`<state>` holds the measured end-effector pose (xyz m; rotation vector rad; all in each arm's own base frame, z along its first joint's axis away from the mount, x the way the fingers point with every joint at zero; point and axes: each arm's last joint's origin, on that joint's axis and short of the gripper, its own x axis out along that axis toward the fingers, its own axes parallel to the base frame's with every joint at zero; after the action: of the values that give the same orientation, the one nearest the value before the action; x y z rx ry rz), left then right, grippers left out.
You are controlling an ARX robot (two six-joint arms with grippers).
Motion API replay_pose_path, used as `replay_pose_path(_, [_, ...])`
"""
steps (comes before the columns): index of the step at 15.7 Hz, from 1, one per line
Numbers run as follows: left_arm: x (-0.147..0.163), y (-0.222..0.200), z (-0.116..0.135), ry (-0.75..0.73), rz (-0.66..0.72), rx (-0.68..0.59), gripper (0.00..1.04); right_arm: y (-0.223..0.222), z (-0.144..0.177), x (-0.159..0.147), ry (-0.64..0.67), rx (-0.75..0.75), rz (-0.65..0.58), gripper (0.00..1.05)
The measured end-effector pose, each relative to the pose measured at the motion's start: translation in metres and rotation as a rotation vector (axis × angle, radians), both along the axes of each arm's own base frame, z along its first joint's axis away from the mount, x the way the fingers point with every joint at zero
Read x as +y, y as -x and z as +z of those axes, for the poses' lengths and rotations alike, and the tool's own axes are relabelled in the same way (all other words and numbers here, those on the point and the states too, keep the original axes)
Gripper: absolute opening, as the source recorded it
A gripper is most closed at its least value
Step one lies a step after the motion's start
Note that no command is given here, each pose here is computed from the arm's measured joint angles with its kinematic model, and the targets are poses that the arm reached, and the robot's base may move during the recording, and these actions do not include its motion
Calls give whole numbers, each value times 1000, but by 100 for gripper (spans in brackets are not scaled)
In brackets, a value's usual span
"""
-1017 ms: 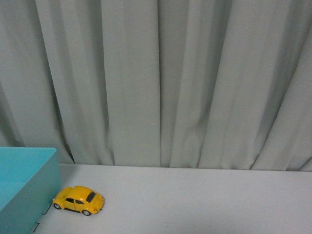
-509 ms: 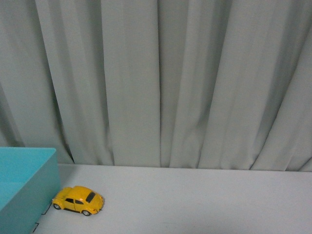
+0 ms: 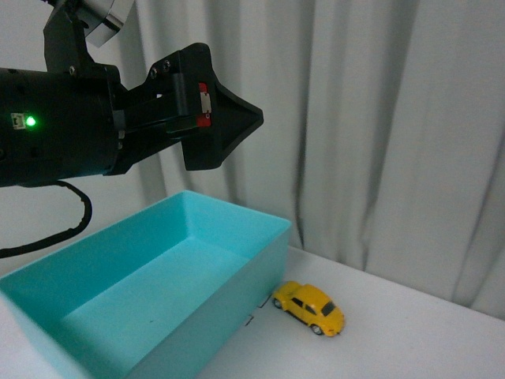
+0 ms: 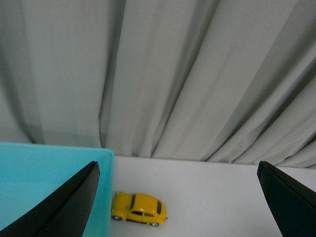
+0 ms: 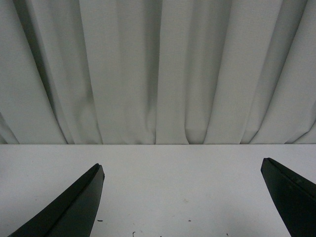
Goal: Wind up and store yellow beetle toy
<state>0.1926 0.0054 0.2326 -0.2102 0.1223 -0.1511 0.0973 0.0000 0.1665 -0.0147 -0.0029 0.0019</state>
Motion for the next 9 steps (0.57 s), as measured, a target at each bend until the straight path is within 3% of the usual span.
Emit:
replay_pose_path(4, [-19,-61,3,-181,-122,41,98,0,0,0,0,0,-2,98])
replay_pose_path(7, [-35,-104,4,-386,-321,66,98,0,0,0,0,-1,-2,98])
replay_pose_path(9, [-49,-129,10,-617,-522,96,98,0,0,0,0,-1,-2,98])
